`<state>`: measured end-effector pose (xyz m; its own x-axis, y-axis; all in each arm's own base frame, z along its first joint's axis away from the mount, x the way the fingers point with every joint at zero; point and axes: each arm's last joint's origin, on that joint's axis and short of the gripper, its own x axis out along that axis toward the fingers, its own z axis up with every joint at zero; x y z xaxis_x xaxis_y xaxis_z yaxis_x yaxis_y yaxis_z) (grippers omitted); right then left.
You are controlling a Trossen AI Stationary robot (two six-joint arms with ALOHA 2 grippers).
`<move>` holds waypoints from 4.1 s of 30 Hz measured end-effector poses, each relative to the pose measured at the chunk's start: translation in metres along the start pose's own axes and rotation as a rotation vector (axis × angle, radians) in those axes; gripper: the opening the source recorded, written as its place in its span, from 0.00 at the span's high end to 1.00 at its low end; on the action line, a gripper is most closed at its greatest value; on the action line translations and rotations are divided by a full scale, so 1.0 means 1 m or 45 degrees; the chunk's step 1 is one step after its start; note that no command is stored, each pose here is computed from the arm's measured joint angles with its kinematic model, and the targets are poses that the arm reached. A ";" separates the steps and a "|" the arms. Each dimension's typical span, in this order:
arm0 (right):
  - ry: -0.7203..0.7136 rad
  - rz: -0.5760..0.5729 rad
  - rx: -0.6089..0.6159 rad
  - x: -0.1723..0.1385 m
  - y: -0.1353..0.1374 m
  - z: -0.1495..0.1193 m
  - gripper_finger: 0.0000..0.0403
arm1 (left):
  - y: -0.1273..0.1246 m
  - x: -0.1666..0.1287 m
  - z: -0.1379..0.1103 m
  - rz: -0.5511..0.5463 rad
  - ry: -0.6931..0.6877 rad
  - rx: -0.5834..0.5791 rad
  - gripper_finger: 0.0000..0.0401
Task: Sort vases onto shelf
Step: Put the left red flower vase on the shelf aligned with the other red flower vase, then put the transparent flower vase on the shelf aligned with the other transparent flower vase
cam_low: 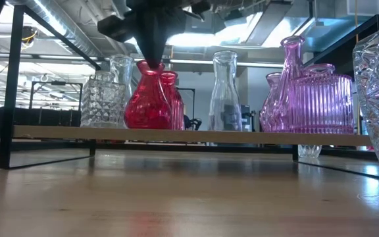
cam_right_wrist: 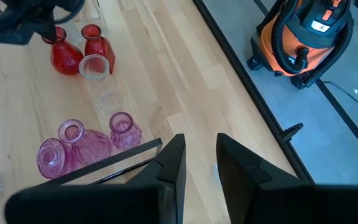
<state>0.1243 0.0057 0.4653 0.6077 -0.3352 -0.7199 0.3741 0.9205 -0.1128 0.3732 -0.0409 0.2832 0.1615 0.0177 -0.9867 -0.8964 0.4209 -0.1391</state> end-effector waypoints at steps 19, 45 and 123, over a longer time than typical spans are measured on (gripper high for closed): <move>0.011 0.031 0.000 0.000 0.001 0.000 0.82 | -0.007 0.010 0.002 -0.017 -0.022 0.005 0.98; 0.017 0.049 0.000 0.000 0.001 0.000 0.82 | -0.010 0.010 -0.001 -0.035 -0.042 0.011 0.98; 0.677 -0.490 1.028 0.216 -0.111 -0.053 0.63 | 0.202 -0.099 -0.098 -0.939 -1.238 0.136 1.00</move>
<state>0.1765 -0.1579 0.2862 0.0340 -0.2659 -0.9634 0.9540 0.2961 -0.0480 0.1360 -0.0467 0.3441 0.8980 0.3945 -0.1948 -0.4292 0.6878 -0.5855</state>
